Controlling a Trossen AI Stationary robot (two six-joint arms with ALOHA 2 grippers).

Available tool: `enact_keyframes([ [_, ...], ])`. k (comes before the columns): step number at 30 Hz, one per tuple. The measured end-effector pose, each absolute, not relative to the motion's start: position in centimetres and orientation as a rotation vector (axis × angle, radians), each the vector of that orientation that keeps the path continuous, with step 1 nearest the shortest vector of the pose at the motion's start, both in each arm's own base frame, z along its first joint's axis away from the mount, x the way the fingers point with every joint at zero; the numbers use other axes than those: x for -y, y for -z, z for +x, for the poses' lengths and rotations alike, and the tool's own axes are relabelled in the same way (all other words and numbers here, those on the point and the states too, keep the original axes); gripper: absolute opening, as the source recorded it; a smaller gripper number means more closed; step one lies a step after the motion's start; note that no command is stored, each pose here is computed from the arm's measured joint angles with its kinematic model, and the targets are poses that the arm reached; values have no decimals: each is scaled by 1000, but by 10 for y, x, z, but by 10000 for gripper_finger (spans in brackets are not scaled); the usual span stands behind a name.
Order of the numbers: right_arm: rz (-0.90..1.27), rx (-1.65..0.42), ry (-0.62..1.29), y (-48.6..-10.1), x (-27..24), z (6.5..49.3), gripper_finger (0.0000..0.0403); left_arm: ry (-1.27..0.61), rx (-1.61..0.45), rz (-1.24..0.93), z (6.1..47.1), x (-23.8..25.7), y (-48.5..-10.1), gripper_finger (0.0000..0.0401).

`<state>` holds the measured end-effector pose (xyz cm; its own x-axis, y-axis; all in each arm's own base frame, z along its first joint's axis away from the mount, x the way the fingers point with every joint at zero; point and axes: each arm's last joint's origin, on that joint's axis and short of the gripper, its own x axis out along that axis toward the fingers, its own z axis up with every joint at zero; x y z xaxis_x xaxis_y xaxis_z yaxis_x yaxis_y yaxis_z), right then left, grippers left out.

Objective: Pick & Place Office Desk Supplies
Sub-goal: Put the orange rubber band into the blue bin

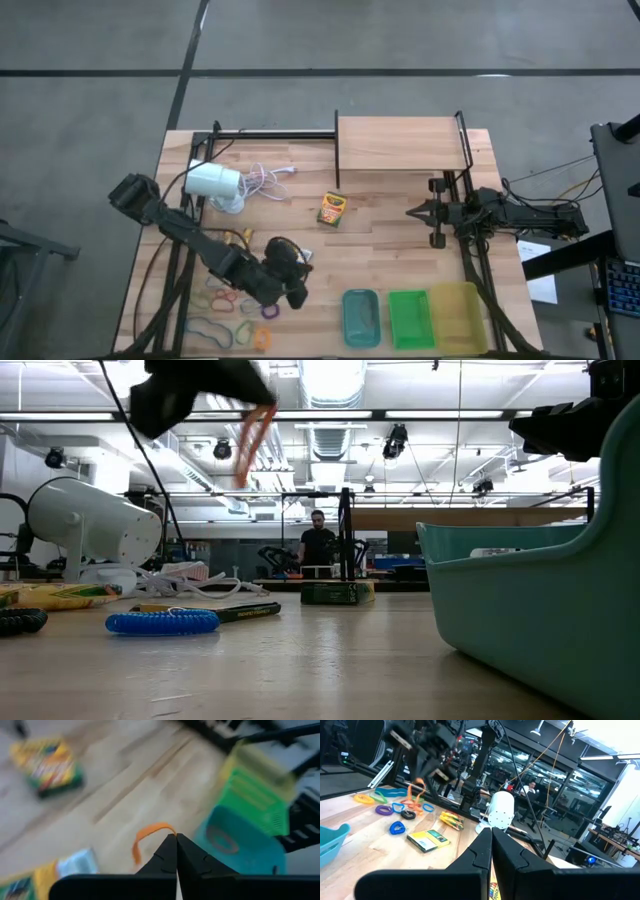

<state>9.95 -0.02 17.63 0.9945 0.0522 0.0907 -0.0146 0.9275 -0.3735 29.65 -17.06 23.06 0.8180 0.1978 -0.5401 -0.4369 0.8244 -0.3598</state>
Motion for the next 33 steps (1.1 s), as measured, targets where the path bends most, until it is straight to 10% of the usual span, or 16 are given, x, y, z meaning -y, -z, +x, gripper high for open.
enact_keyframes([
  [33,-382,95,-36,-176,0,100,8,219,-99,-27,360,220,-177,1],
])
